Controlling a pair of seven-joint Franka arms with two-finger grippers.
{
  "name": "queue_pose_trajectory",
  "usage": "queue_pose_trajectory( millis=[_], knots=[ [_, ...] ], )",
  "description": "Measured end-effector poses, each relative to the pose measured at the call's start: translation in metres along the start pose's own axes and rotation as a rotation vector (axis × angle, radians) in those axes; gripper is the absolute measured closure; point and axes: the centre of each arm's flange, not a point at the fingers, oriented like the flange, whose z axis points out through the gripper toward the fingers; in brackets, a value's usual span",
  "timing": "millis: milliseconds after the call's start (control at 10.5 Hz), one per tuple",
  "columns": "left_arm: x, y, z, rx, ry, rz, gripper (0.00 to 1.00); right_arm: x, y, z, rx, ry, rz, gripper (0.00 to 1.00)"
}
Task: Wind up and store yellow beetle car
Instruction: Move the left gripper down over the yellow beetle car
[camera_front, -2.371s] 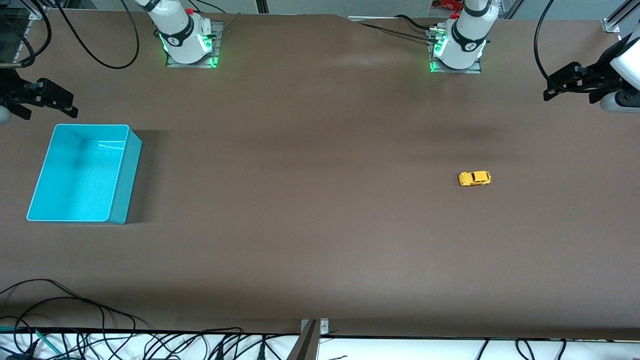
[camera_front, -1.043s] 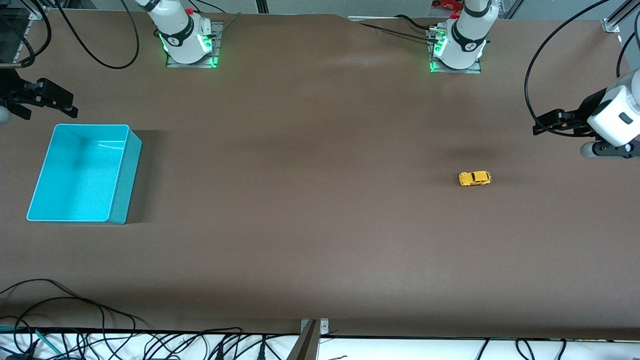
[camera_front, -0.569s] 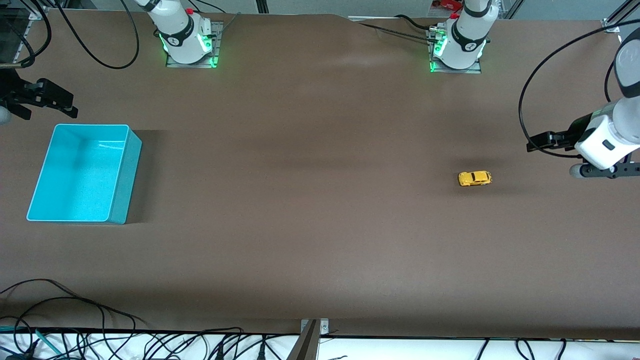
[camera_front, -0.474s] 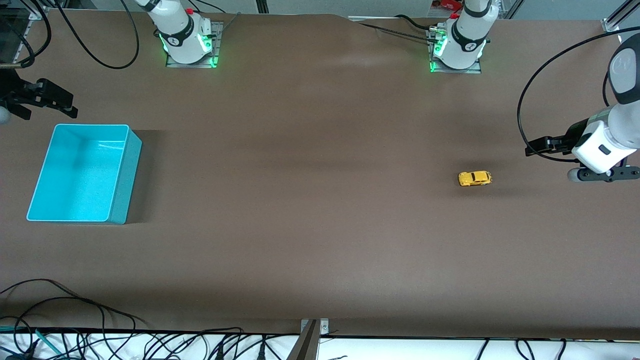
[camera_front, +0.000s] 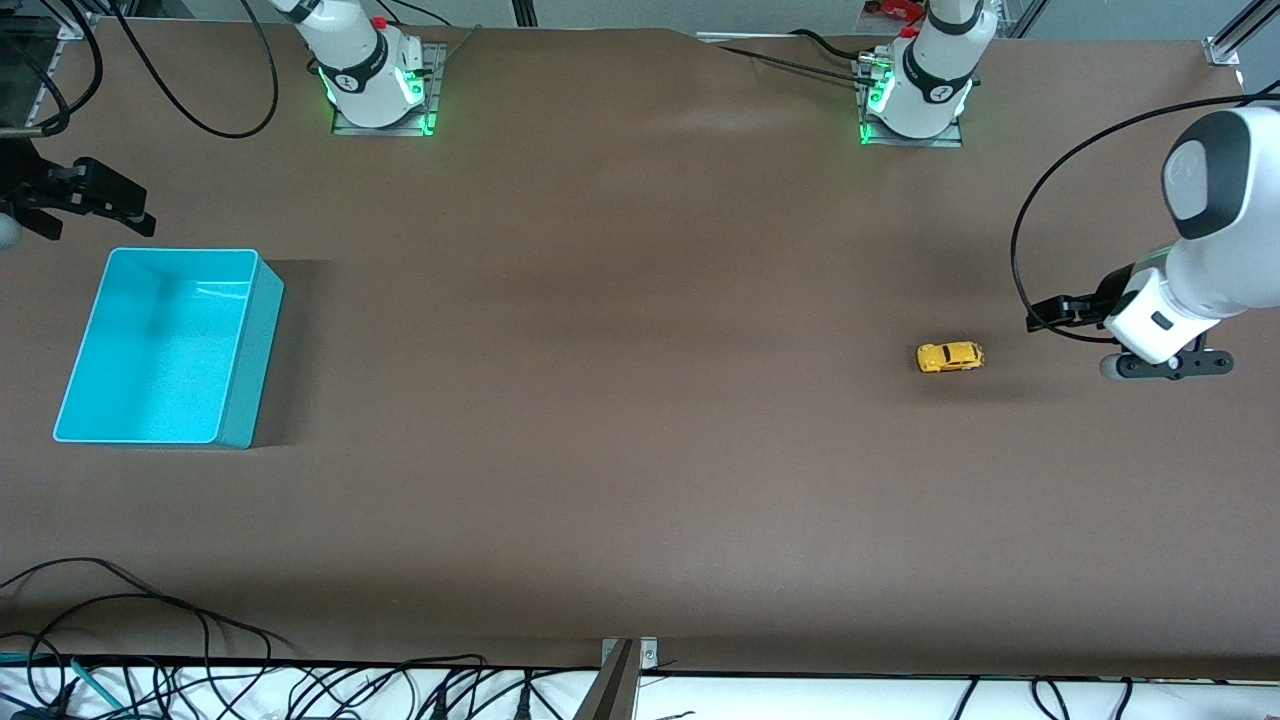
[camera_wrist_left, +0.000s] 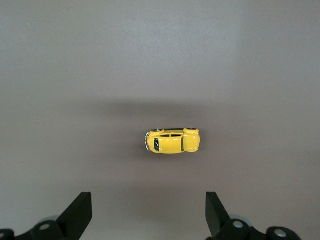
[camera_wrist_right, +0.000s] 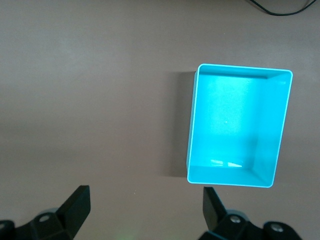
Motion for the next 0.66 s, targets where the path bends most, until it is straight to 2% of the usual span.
queue_pose_trajectory(
  millis=[379, 569, 664],
  knots=[
    [-0.002, -0.001, 0.045, 0.002, 0.015, -0.002, 0.00, 0.000, 0.000, 0.001, 0.000, -0.001, 0.000, 0.00],
    [-0.007, 0.000, 0.065, 0.003, 0.000, 0.008, 0.00, 0.000, 0.000, 0.001, 0.000, -0.002, 0.000, 0.00],
    [-0.010, 0.003, 0.074, 0.004, -0.015, 0.051, 0.00, 0.000, 0.000, 0.001, 0.000, -0.002, 0.000, 0.00]
  ],
)
